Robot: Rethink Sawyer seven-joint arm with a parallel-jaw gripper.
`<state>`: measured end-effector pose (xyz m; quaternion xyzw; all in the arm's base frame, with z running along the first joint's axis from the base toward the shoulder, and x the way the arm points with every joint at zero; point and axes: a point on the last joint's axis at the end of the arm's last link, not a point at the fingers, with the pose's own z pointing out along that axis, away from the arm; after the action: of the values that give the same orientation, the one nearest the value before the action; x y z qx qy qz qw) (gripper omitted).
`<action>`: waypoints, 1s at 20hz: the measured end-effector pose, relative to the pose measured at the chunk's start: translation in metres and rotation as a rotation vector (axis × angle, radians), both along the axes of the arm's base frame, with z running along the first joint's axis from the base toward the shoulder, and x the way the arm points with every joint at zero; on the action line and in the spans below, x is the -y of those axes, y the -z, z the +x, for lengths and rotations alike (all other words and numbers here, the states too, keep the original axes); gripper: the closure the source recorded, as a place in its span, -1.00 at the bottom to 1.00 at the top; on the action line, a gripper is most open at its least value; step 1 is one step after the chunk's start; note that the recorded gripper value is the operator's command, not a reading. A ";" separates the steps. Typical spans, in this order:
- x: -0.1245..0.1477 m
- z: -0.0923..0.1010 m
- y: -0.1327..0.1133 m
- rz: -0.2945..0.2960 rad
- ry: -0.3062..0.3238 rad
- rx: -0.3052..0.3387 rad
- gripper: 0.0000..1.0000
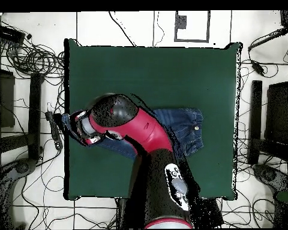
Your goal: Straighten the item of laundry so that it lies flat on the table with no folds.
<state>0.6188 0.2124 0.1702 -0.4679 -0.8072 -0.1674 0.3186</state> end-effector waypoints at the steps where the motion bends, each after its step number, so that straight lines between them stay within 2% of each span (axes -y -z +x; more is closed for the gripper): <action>1: -0.002 0.000 -0.002 -0.003 -0.012 0.009 1.00; 3: -0.004 0.002 -0.006 -0.020 -0.044 0.032 1.00; 6: -0.003 0.008 -0.006 -0.092 -0.148 0.103 1.00; 8: 0.003 0.018 -0.003 -0.195 -0.248 0.207 1.00; 10: 0.009 0.028 0.000 -0.274 -0.302 0.300 1.00; 11: 0.015 0.037 0.002 -0.333 -0.336 0.379 1.00; 13: 0.027 0.054 0.003 -0.439 -0.386 0.530 1.00; 17: 0.046 0.077 -0.003 -0.578 -0.448 0.726 1.00; 18: 0.055 0.085 -0.012 -0.643 -0.481 0.810 1.00; 20: 0.061 0.089 -0.020 -0.683 -0.500 0.858 1.00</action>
<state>0.7077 0.1512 0.1906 -0.2306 -0.9574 0.0075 -0.1740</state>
